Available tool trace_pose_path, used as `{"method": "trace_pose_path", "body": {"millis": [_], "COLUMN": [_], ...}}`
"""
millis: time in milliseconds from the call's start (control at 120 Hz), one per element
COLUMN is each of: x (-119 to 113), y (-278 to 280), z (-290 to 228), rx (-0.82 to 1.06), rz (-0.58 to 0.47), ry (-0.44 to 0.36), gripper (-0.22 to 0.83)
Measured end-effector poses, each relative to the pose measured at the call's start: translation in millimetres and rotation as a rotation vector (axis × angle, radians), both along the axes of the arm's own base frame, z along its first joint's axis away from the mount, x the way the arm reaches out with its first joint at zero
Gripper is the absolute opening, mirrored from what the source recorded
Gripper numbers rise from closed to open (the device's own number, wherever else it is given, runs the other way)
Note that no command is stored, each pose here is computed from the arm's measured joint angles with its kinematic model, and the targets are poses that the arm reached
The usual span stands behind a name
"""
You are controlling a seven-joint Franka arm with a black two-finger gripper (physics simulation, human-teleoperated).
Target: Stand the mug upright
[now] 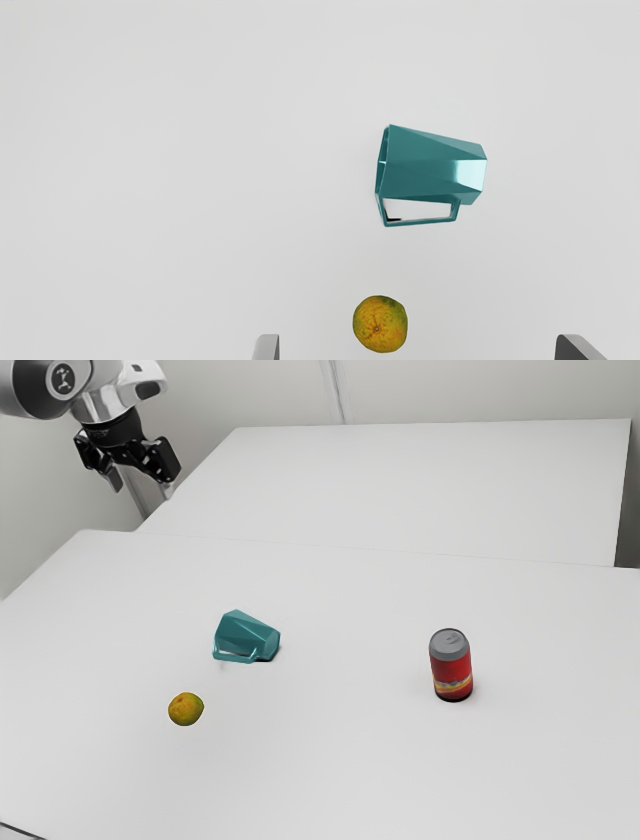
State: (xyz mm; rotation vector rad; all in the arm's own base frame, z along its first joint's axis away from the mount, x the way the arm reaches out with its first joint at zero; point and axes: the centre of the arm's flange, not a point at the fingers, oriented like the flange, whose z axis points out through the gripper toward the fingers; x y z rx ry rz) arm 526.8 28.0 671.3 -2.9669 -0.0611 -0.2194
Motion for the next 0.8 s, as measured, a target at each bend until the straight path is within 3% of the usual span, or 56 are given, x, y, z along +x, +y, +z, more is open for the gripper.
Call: {"method": "trace_pose_path", "body": {"millis": [342,800], "x": [11.2,35.0], "y": [16.4,145.0], "z": [-37.2,-177.0], "rx": [-0.027,-0.383], "rz": [0.008,0.312], "ry": [0.044,0.215], "gripper": [0.62,0.62]}}
